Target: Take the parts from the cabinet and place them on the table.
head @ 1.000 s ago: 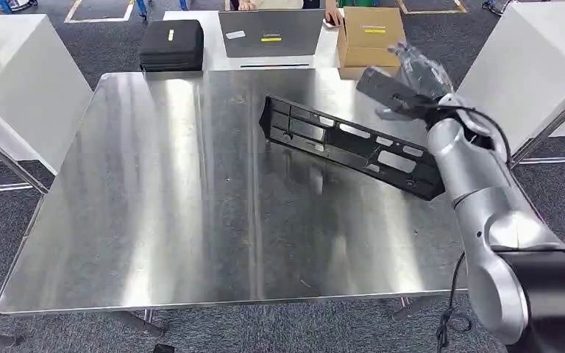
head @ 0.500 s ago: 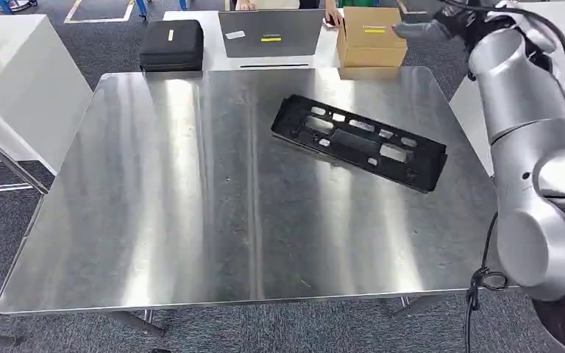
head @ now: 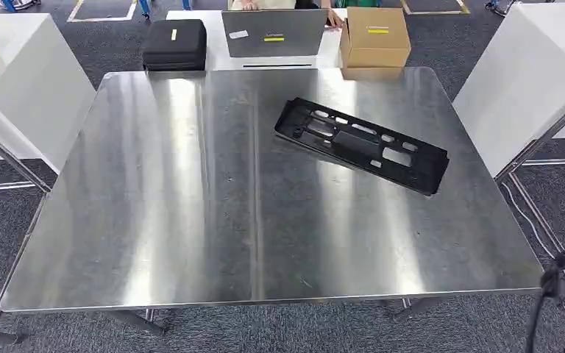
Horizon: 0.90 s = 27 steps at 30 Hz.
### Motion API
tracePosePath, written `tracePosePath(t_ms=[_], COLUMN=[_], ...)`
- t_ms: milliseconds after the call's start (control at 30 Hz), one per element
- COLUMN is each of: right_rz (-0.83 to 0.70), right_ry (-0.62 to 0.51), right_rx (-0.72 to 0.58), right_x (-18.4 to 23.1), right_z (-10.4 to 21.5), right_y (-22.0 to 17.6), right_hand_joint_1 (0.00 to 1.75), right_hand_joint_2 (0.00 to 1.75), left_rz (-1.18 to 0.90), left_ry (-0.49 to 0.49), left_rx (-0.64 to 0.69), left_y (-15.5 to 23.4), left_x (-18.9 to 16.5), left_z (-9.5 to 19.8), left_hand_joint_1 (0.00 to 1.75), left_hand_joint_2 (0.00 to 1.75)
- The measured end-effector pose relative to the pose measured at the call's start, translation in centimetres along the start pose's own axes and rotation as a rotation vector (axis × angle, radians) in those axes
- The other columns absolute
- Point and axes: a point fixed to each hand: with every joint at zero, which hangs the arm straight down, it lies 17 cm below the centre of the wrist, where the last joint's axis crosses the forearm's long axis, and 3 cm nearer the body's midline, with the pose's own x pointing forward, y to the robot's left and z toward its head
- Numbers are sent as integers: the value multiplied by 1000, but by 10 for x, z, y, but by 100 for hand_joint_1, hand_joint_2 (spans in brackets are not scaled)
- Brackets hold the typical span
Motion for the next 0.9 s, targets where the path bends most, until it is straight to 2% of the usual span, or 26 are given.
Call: tracePosePath(t_ms=[133, 300, 367, 400, 433, 500, 600, 667, 733, 767, 833, 900], right_rz=[19, 56, 19, 8, -1, 91, 283, 354, 421, 458, 502, 677], right_ry=[-6, 24, 78, 98, 102, 59, 60, 89, 107, 117, 106, 104], right_rx=[-144, -372, -592, -691, -802, -907, -695, -644, -707, -720, -687, -589], right_x=[-57, -148, -218, -236, -244, -234, -237, -247, -252, -259, -277, -321], right_z=[22, 87, 161, 189, 217, 253, 257, 269, 297, 321, 353, 392], right_y=[-83, -167, -214, -240, -276, -316, -284, -281, -306, -312, -310, -322], right_hand_joint_1=[0, 0, 0, 0, 0, 0, 0, 0, 0, 0, 0, 0], right_hand_joint_2=[175, 175, 175, 175, 175, 175, 175, 175, 175, 175, 175, 175], left_rz=[19, 45, 56, 61, 66, 71, 79, 86, 99, 105, 108, 111], left_ry=[5, 18, 29, 40, 50, 65, 61, 58, 71, 82, 106, 116], left_rx=[16, 51, 72, 83, 95, 112, 120, 120, 129, 133, 138, 142], left_y=[3, 10, 14, 16, 19, 24, 27, 25, 27, 28, 28, 27], left_x=[-3, -7, -10, -14, -17, -24, -20, -16, -18, -20, -27, -29], left_z=[1, 2, 2, 3, 5, 6, 3, 1, 1, 2, 4, 5], left_hand_joint_1=[0, 0, 0, 0, 0, 0, 0, 0, 0, 0, 0, 0], left_hand_joint_2=[0, 0, 0, 0, 0, 0, 0, 0, 0, 0, 0, 0])
